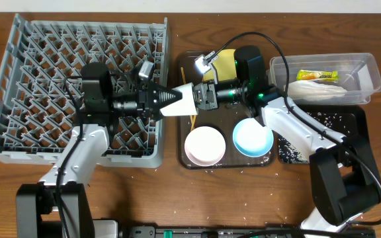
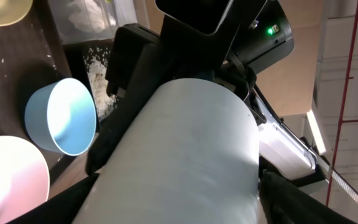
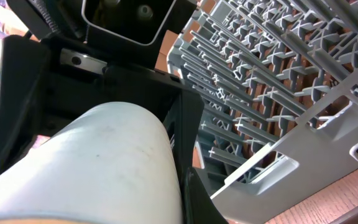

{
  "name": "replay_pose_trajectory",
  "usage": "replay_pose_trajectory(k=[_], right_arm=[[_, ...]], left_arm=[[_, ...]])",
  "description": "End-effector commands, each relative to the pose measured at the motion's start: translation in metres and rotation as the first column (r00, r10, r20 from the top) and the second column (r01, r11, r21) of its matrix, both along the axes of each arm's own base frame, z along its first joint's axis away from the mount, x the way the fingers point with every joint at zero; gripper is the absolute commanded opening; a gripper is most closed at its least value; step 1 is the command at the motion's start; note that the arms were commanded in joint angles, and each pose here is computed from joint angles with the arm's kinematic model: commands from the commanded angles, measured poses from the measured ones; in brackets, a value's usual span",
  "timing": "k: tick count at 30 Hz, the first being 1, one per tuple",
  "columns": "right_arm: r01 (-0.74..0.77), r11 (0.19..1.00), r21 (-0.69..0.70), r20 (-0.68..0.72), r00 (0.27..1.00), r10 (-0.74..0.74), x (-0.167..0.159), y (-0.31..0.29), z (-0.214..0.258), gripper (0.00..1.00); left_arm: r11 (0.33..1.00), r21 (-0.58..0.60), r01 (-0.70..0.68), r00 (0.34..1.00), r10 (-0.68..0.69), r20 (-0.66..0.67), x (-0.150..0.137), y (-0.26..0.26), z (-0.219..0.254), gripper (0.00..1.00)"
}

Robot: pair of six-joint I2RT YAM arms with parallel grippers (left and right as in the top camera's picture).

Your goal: Sort waste into correct bins and load items into the dishwasher

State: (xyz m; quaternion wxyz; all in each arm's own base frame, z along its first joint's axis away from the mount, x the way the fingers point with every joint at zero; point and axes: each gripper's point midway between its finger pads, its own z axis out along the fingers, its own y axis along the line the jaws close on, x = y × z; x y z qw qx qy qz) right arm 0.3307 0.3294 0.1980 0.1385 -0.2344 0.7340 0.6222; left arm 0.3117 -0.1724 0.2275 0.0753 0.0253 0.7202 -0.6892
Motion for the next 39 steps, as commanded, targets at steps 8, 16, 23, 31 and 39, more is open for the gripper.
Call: replay_pose_trajectory(k=[8,16,23,31,39], right_arm=[[0.024,1.0,-0.008,-0.024,0.999,-0.024,0.008,-0.011,-0.006,0.01],[0.057,0.998,0.01,0.009,0.998,-0.057,0.021,-0.023,-0.001,0.44],[0.197,0.978,0.069,0.046,0.979,-0.2,0.068,-0.095,0.019,0.97],[0.287,0.955,0.075,0.146,0.944,-0.295,0.084,-0.127,0.034,0.99],[0.339,0.941,-0.016,0.242,0.914,-0.325,0.076,-0.131,0.032,0.99]], left_arm=[[1.0,-0.001,-0.011,1.0,0.011,0.025,0.002,0.004,0.003,0.43],[1.0,0.007,-0.028,0.999,0.027,0.025,0.005,0.005,0.002,0.19],[0.984,0.049,-0.169,0.986,0.169,0.013,0.029,0.025,-0.005,0.12],[0.875,0.157,-0.459,0.888,0.459,0.036,0.082,0.061,-0.008,0.13],[0.806,0.282,-0.521,0.853,0.507,0.127,0.1,0.075,0.023,0.13]])
